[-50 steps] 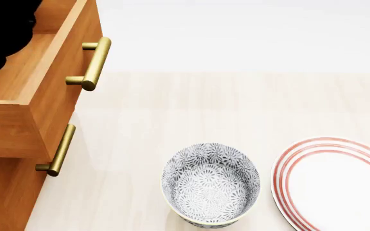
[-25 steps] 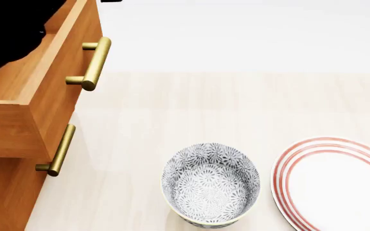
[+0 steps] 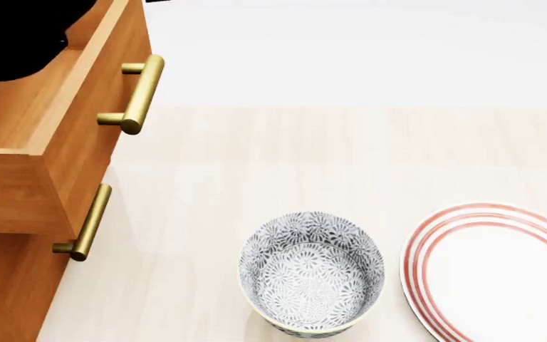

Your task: Open the top drawer of the cabinet.

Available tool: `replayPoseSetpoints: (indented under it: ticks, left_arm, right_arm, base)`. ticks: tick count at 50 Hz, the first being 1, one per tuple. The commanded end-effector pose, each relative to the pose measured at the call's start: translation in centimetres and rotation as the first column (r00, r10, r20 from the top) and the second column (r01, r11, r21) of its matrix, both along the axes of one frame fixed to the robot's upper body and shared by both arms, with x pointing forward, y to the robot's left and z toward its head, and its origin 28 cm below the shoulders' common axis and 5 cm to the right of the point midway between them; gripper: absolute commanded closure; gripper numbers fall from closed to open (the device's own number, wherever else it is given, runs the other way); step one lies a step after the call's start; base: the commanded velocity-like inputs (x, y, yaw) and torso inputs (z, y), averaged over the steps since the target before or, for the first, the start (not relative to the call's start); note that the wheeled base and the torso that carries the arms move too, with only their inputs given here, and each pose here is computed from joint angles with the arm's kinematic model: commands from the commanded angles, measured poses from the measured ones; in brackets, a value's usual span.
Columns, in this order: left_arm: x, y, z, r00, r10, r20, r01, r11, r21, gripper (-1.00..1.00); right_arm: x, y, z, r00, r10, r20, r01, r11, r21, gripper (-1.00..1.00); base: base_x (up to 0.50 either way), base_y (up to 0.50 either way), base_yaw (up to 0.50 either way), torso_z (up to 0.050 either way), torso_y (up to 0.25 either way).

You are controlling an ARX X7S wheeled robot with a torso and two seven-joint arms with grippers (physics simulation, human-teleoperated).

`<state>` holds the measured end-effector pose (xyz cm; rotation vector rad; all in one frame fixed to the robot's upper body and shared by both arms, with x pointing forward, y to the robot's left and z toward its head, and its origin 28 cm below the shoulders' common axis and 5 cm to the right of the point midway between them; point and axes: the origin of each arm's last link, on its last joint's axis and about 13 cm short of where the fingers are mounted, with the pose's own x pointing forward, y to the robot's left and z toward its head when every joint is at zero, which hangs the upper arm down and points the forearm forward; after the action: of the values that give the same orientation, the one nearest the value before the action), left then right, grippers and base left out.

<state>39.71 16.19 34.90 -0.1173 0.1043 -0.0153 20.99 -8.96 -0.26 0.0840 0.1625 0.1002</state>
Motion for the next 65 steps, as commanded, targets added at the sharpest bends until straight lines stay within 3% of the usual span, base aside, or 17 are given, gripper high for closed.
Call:
replayPoseSetpoints:
  ticks: [1, 8, 31, 39, 43, 65]
  left_arm:
    - [0.3, 0.0, 0.4, 0.997, 0.0, -0.072, -0.006, 0.996, -0.088, -1.0]
    - [0.3, 0.0, 0.7, 0.994, -0.013, -0.111, -0.003, 0.99, -0.14, -1.0]
    - [0.7, 0.1, 1.9, 0.992, 0.064, -0.104, -0.075, 0.992, -0.104, -1.0]
    - [0.9, 0.0, 1.5, 0.988, 0.058, -0.142, -0.073, 0.992, -0.104, -1.0]
    - [1.2, 0.2, 1.3, 0.981, 0.054, -0.188, -0.082, 0.986, -0.145, -1.0]
    - [1.3, 0.6, 0.8, 0.968, 0.09, -0.235, -0.117, 0.988, -0.103, -1.0]
  right_arm:
    - [0.1, 0.0, 0.0, 1.0, -0.001, -0.001, 0.001, 1.0, 0.002, -1.0]
    - [0.0, 0.0, -0.1, 1.0, 0.002, -0.004, -0.002, 1.0, 0.004, -1.0]
    - [0.0, 0.0, -0.1, 1.0, 0.009, -0.01, -0.009, 1.0, 0.004, -1.0]
    - [-0.1, 0.1, -0.2, 1.0, 0.012, -0.009, -0.012, 1.0, 0.002, -1.0]
    - [-0.1, 0.1, -0.2, 1.0, 0.013, -0.009, -0.013, 1.0, 0.003, -1.0]
    - [-0.1, 0.1, -0.1, 1.0, 0.013, -0.009, -0.013, 1.0, 0.003, -1.0]
  base:
    - [0.0, 0.0, 0.0, 0.0, 0.0]
    - [0.0, 0.0, 0.0, 0.0, 0.0]
    - [0.0, 0.0, 0.0, 0.0, 0.0]
    - [0.0, 0.0, 0.0, 0.0, 0.0]
    - [0.0, 0.0, 0.0, 0.0, 0.0]
    - [0.0, 0.0, 0.0, 0.0, 0.0]
